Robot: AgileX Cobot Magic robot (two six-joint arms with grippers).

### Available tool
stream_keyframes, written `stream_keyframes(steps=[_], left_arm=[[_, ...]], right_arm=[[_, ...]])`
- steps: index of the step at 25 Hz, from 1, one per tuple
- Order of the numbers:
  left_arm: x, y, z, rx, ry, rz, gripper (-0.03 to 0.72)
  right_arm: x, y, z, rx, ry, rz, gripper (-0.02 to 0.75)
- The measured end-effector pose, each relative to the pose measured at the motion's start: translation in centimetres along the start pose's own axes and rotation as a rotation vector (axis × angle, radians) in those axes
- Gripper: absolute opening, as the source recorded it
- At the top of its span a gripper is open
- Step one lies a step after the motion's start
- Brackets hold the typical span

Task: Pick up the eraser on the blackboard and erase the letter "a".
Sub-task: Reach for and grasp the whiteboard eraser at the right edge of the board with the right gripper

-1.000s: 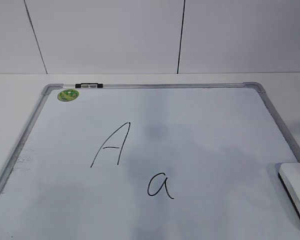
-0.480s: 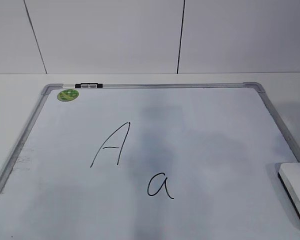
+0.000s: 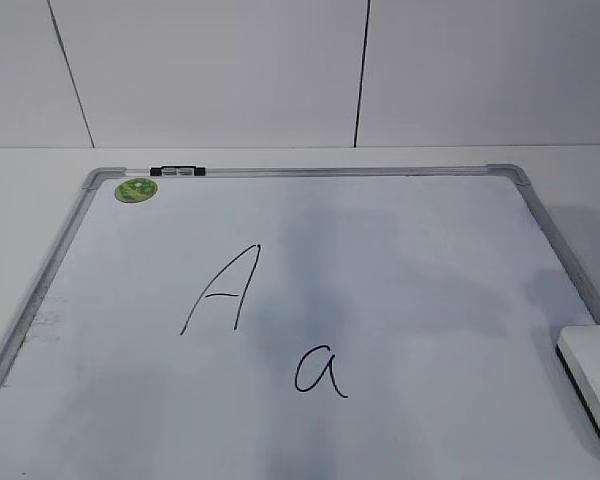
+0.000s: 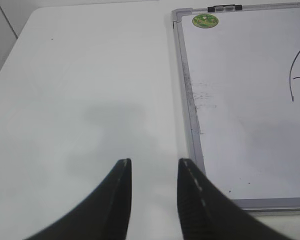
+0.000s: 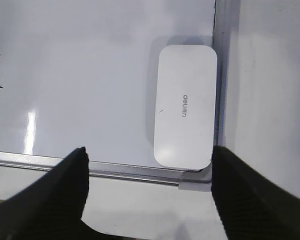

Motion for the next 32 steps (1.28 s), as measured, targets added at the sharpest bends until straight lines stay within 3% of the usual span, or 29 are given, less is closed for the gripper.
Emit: stream_keyframes(steps=[11, 24, 32], left_arm=[[0.0, 0.0, 0.0, 0.000, 0.000, 0.000, 0.235], [0.0, 0.0, 0.0, 0.000, 0.000, 0.000, 0.235], [0.0, 0.0, 0.0, 0.000, 0.000, 0.000, 0.235]], right_arm=[[-3.6, -1.5, 0.6, -0.040, 0.181, 0.131, 0.579], [-7.4, -2.1, 0.7, -0.065, 0.310, 0.185, 0.580], [-9.1, -2.3, 0.9, -0.074, 0.361, 0.202, 0.675]])
Point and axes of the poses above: a point on each arm's last joint axis where the gripper is mounted, x pointing back along that axis away from the gripper, y along the wrist's bending axis when the last joint is at zero, z = x × y, the point moved 10 cm from there along -x, pointing out along that axis toward the gripper, and after that the axes turned 13 degrees about -x, right-handed, at the moved point
